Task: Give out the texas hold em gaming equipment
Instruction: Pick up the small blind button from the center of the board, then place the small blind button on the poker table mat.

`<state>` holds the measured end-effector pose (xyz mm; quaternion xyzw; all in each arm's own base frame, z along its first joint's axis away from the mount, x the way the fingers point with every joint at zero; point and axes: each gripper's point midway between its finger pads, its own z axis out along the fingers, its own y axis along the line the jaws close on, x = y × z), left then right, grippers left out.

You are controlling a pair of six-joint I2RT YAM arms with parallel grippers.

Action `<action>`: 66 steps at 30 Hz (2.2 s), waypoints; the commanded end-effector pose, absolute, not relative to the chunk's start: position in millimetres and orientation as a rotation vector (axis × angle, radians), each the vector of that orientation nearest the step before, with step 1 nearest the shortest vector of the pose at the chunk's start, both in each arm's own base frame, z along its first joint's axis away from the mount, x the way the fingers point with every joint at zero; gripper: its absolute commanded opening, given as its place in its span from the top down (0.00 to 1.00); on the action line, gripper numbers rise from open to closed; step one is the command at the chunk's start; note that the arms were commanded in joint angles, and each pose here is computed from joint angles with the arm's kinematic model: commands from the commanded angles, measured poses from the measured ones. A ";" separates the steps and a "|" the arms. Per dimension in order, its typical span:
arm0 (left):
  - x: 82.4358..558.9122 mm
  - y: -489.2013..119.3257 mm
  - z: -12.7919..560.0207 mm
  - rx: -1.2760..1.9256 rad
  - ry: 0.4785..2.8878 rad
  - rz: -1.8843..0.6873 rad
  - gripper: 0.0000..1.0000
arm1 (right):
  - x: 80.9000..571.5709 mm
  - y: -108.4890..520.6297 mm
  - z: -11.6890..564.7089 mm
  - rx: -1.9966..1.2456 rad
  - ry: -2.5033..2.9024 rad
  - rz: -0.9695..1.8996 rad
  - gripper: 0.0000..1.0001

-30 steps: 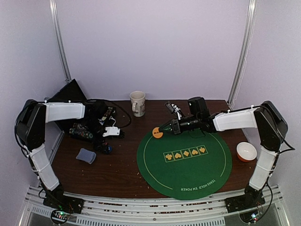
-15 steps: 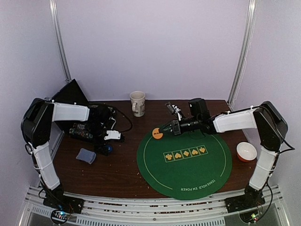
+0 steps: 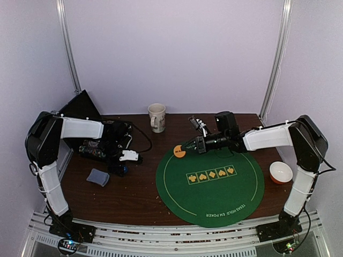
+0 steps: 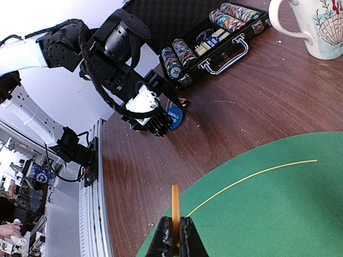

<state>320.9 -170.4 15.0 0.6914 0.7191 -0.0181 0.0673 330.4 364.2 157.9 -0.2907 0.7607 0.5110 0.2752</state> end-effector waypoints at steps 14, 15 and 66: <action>336.4 -185.3 24.3 2.012 2.132 -0.062 0.56 | 334.8 360.0 172.5 -0.767 2.013 1.377 1.00; 337.3 -186.3 27.5 2.005 2.126 -0.064 0.56 | 335.2 359.7 172.5 -0.765 2.015 1.375 1.00; 207.9 -507.0 209.8 1.620 1.300 -0.899 0.13 | 363.3 191.8 237.5 -0.289 2.177 0.733 1.00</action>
